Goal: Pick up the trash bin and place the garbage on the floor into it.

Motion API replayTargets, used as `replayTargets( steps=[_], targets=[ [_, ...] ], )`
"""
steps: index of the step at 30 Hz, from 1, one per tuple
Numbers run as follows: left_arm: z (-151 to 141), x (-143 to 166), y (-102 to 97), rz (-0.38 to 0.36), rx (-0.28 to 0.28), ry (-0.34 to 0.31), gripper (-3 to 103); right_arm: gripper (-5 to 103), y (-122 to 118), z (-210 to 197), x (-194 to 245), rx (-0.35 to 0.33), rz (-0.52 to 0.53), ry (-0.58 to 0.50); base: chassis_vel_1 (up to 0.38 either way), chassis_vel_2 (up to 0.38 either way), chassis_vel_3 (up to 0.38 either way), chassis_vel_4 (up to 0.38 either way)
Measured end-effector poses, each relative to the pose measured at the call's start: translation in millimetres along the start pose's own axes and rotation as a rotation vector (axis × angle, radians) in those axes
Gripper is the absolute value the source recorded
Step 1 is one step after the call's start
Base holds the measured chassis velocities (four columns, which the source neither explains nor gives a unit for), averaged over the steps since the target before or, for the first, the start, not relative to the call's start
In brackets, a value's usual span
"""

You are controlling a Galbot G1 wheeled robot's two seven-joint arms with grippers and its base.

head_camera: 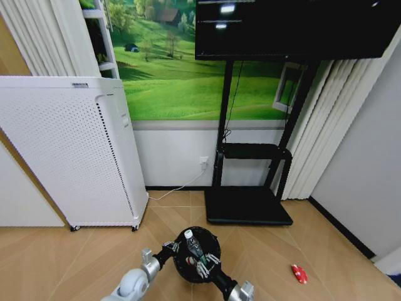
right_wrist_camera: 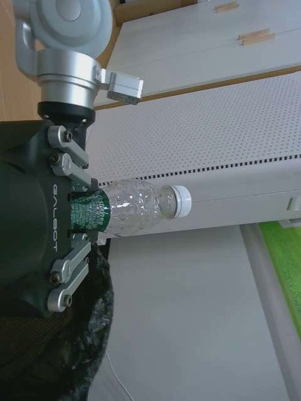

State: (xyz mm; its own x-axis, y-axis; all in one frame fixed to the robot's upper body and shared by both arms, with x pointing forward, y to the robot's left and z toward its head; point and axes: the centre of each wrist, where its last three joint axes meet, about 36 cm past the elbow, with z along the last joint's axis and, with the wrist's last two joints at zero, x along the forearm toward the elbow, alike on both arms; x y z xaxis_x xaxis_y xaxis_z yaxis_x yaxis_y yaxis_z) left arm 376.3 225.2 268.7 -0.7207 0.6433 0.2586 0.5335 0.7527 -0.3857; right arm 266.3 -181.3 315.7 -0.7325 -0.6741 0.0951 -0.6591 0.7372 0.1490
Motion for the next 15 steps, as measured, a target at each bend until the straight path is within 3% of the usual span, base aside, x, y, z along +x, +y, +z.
replayTargets(
  steps=[13,15],
  targets=[
    [6,13,-0.7,0.000,0.022,0.012,5,21,-14,16,-6,0.015,0.015,0.028,0.000,0.000,0.000,0.000],
    [7,14,-0.4,-0.004,0.024,0.013,5,31,-16,16,-4,0.018,0.011,0.034,0.000,0.000,0.000,0.000]
  ],
)
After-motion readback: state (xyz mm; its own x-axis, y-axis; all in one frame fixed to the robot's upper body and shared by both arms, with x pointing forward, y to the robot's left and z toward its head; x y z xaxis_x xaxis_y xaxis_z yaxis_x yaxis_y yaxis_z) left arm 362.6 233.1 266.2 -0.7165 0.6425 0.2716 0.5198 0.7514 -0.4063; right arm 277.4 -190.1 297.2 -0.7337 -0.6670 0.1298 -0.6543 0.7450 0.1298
